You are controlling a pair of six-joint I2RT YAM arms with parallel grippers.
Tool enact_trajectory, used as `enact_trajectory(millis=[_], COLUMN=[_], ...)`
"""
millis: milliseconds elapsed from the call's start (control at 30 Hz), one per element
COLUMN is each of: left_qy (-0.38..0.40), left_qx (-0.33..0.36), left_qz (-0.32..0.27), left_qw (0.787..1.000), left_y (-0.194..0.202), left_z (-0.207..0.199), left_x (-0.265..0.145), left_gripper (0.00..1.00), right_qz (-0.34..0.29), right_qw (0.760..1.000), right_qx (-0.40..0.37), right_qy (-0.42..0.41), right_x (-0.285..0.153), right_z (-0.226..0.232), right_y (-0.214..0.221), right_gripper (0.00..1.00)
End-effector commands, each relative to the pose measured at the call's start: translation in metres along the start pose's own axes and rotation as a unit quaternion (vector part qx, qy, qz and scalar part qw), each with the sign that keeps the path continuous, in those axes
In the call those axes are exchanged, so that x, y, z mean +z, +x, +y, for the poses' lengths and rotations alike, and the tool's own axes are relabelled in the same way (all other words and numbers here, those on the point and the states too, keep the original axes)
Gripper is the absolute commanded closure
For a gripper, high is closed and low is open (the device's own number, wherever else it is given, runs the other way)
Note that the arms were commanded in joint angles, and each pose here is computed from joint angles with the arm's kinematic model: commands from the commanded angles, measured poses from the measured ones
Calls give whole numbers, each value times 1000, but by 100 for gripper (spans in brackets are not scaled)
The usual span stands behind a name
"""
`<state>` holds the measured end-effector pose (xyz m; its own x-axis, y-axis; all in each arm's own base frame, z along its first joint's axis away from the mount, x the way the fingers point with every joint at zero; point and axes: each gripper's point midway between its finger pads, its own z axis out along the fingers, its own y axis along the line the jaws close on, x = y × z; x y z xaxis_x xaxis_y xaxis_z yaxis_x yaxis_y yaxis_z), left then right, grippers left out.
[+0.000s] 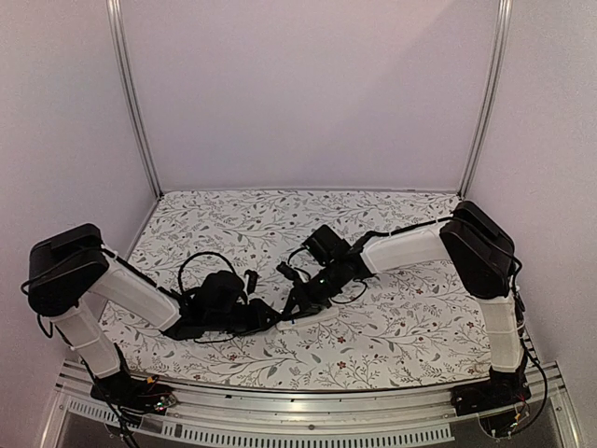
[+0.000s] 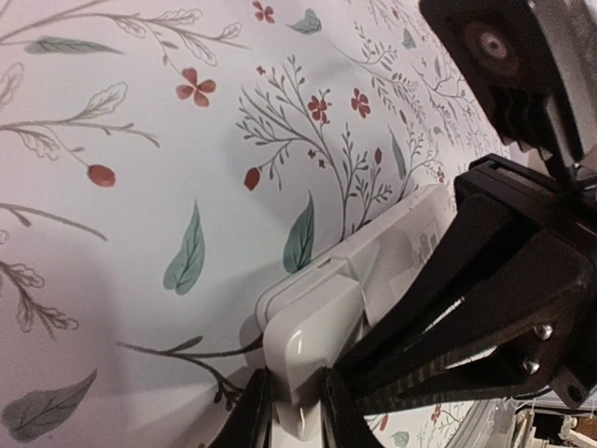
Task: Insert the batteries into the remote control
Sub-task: Load the battery cover onto the remote control without the battery cover.
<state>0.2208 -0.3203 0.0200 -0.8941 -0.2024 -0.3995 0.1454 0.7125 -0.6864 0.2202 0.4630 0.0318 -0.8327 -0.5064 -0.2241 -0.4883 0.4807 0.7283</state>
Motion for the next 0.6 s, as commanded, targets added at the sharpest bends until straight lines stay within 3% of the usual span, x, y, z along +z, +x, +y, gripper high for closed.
enact_trajectory(millis=[0,200,300,433,567], left_qy=[-3,-20,-27,-33,-46], left_qx=[2,-4,-4,-4,2], left_qz=[15,18,23,30,43], left_qw=[1000,1000,999,999,998], left_y=[6,6,8,10,13], left_z=[-5,0,1,3,6], left_x=[7,9,11,13,15], left_gripper=[84,88,89,89,86], right_qz=[2,-61,-87,-114,-88], right_qw=[1000,997,996,992,988], right_qx=[-7,-36,-14,28,58], right_qy=[23,3,18,51,113], right_x=[-5,-65,-94,-129,-134], right_z=[-5,29,13,-21,-60], right_y=[3,-16,-15,-4,24], right_gripper=[89,72,62,59,55])
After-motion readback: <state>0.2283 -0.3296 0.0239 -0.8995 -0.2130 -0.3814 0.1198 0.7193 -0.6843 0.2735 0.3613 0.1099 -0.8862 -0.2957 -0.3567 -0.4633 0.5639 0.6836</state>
